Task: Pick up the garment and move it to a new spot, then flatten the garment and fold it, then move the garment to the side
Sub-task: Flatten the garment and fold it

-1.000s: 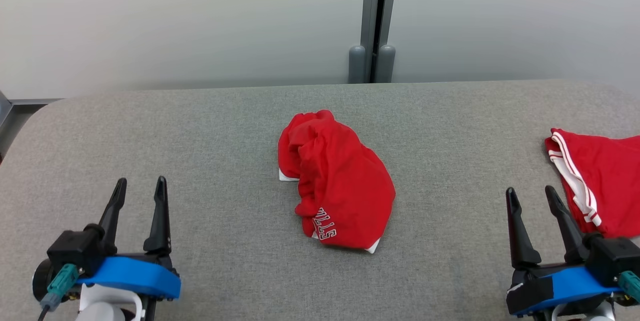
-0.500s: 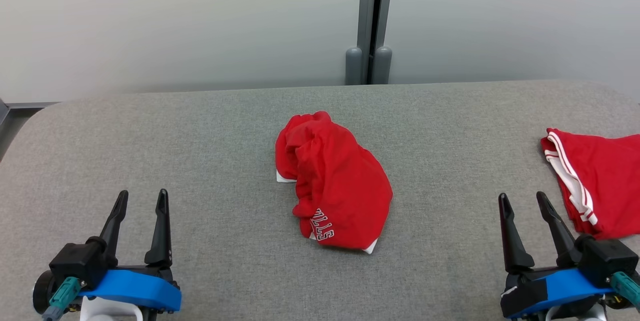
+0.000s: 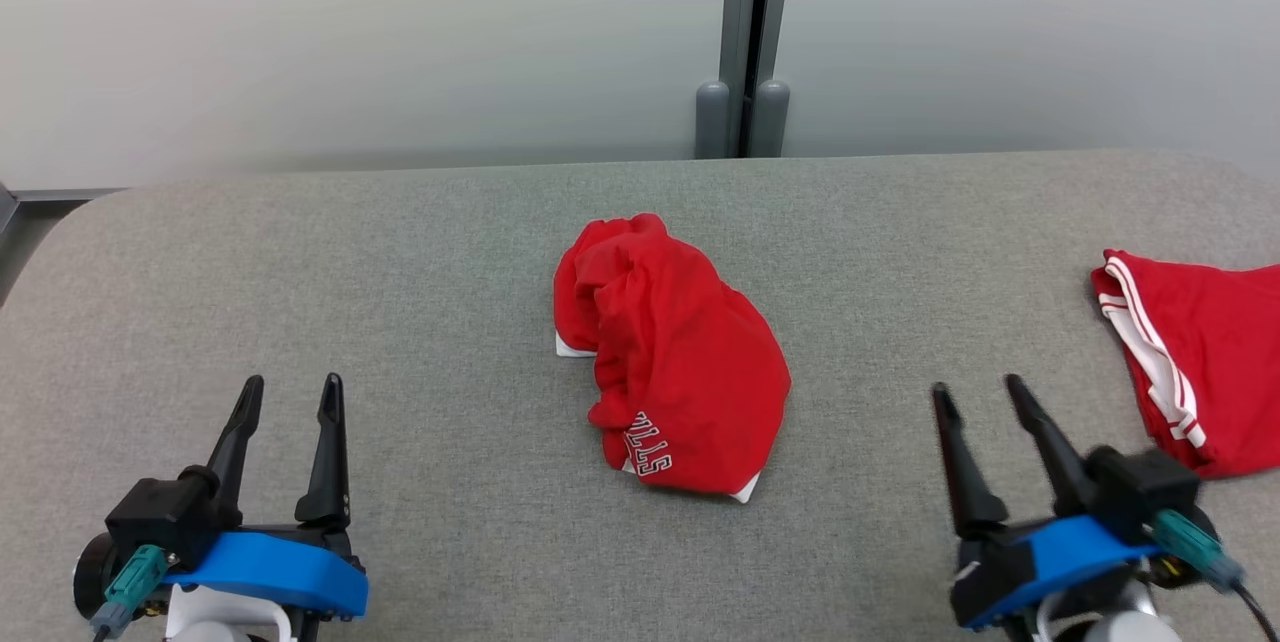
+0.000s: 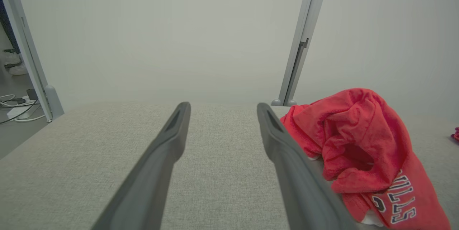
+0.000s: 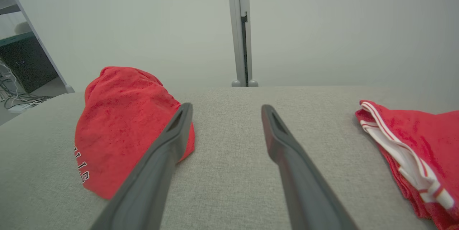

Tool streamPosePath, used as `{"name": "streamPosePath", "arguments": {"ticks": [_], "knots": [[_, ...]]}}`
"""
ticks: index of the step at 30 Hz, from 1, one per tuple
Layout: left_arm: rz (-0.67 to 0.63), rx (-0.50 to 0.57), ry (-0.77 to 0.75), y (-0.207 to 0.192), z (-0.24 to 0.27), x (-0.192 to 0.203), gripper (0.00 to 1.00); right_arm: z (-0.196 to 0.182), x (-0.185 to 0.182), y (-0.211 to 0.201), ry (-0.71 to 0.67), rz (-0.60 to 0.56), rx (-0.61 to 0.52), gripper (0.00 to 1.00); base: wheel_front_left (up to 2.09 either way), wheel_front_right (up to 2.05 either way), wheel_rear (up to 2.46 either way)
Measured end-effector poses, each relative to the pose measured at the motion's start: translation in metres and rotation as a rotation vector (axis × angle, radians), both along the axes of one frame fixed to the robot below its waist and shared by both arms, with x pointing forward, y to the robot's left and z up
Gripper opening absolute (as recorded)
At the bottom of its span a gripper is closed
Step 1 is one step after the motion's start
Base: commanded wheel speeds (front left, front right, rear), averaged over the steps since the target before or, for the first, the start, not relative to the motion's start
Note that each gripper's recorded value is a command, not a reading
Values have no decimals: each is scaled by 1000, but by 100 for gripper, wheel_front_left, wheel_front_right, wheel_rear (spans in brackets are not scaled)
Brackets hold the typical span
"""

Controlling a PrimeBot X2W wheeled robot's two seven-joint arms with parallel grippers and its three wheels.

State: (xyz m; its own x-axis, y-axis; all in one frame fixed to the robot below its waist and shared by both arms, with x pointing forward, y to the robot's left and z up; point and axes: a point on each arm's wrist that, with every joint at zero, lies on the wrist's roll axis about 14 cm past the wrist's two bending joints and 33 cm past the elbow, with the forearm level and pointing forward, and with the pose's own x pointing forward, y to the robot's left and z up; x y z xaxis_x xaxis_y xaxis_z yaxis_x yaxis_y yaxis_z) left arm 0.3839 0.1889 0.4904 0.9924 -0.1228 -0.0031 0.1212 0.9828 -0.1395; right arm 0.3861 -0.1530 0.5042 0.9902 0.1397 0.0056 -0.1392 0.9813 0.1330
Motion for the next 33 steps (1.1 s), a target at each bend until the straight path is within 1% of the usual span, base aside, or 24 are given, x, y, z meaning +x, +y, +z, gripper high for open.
{"name": "streamPosePath", "arguments": {"ticks": [3, 6, 7, 9, 13, 19, 22, 26, 27, 29, 33], "knots": [[-5, -5, 9, -2, -2, 2, 100, -8, 8, 21, 62, 65, -3, 100, 0, 0, 0], [-6, -6, 15, -3, -5, 4, 100, -18, 18, 34, 144, 106, 29, 100, 0, 0, 0], [-8, -6, 19, -3, -6, 6, 100, -20, 23, 36, 162, 112, 46, 100, 0, 0, 0], [-11, -6, 16, -4, -5, 11, 100, -25, 35, 40, 198, 125, 46, 100, 0, 0, 0], [-12, -4, 5, -5, -2, 19, 100, -51, 55, 46, 322, 143, 37, 100, 0, 0, 0], [-5, -7, 14, -3, -7, 24, 100, -83, 81, 68, 470, 201, -10, 100, 0, 0, 0], [6, -1, 22, 2, -10, 25, 100, -105, 85, 75, 558, 222, -43, 100, 0, 0, 0], [21, 1, 33, 7, -14, 26, 100, -127, 85, 88, 640, 264, -87, 100, 0, 0, 0], [24, 4, 35, 9, -15, 25, 100, -130, 86, 92, 650, 276, -96, 68, 0, 0, 0], [30, 5, 44, 11, -18, 24, 100, -131, 88, 95, 652, 289, -117, 0, 0, 0, 0], [36, 5, 37, 12, -15, 24, 100, -115, 97, 94, 561, 283, -153, 0, 0, 0, 0]]}}
